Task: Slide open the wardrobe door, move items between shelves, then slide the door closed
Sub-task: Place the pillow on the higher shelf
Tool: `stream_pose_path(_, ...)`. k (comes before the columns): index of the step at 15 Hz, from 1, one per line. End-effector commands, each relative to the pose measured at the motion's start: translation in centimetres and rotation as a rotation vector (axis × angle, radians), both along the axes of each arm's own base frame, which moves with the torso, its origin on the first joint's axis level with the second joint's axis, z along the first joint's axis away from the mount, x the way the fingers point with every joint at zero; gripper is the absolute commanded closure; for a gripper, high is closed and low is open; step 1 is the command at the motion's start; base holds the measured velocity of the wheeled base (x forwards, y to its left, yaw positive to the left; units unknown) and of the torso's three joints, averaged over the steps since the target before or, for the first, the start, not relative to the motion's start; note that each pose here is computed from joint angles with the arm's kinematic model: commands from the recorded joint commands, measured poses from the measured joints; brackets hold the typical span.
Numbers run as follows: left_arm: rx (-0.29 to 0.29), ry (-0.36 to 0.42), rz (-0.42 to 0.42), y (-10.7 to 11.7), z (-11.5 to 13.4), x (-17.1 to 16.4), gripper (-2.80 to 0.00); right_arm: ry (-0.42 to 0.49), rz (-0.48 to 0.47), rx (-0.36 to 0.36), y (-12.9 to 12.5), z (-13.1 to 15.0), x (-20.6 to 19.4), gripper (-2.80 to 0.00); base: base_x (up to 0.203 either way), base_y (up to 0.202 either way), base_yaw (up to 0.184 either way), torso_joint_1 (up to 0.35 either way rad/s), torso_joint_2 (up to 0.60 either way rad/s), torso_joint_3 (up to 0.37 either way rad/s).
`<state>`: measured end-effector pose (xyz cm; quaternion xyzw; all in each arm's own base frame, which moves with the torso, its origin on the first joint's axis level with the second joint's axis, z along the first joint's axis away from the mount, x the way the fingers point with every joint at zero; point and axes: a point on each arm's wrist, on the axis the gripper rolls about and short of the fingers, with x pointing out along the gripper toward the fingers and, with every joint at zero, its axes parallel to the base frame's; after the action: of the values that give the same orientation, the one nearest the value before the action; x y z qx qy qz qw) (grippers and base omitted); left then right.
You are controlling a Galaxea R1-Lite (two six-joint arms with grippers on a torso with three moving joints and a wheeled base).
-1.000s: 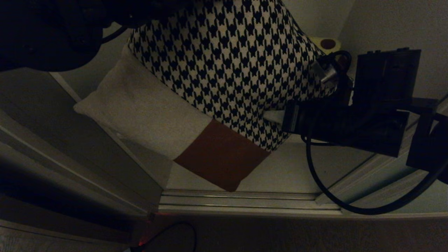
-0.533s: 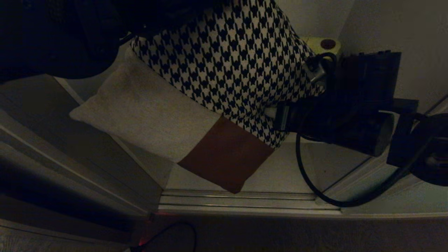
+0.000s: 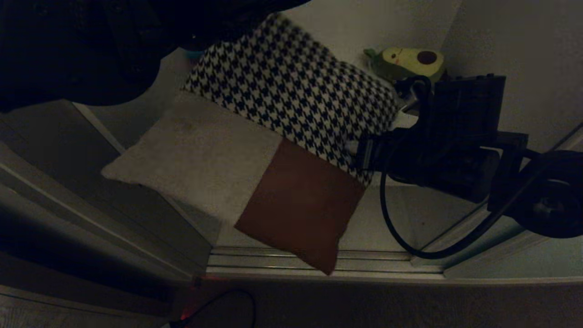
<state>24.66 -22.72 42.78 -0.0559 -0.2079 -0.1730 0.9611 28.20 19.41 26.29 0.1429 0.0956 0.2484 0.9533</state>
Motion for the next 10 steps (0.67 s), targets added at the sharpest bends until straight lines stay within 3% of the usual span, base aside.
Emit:
stream_pose_path(1, -0.003, -0.01, -0.006, 0.0, 0.3, -0.5, -2.8, 0.001, -0.001, 0.002, -0.1, 0.0, 0.1, 0.0, 0.0, 0.0, 0.0, 0.0, 0.0, 0.0)
stream_pose_path(5, -0.006, -0.03, -0.057, -0.3, 1.4, -3.3, -2.8, 0.006, 0.001, -0.001, 0.0, -0.3, 0.4, 0.0, 0.0, 0.0, 0.0, 0.0, 0.0, 0.0)
stream_pose_path(7, -0.004, 0.01, -0.063, -0.7, 1.4, -4.5, -2.8, -0.002, 0.001, 0.005, -0.1, 0.1, 0.2, 0.0, 0.0, 0.0, 0.0, 0.0, 0.0, 0.0)
stream_pose_path(9, 0.049, 0.13, -0.1, -1.4, -0.1, -5.3, -2.8, -0.011, -0.003, 0.012, -0.5, 0.5, 0.0, 0.0, 0.0, 0.0, 0.0, 0.0, 0.0, 0.0)
stream_pose_path(10, 0.048, 0.137, -0.102, -1.5, -0.2, -5.4, -2.8, -0.011, -0.003, 0.012, -0.5, 0.5, 0.0, 0.0, 0.0, 0.0, 0.0, 0.0, 0.0, 0.0)
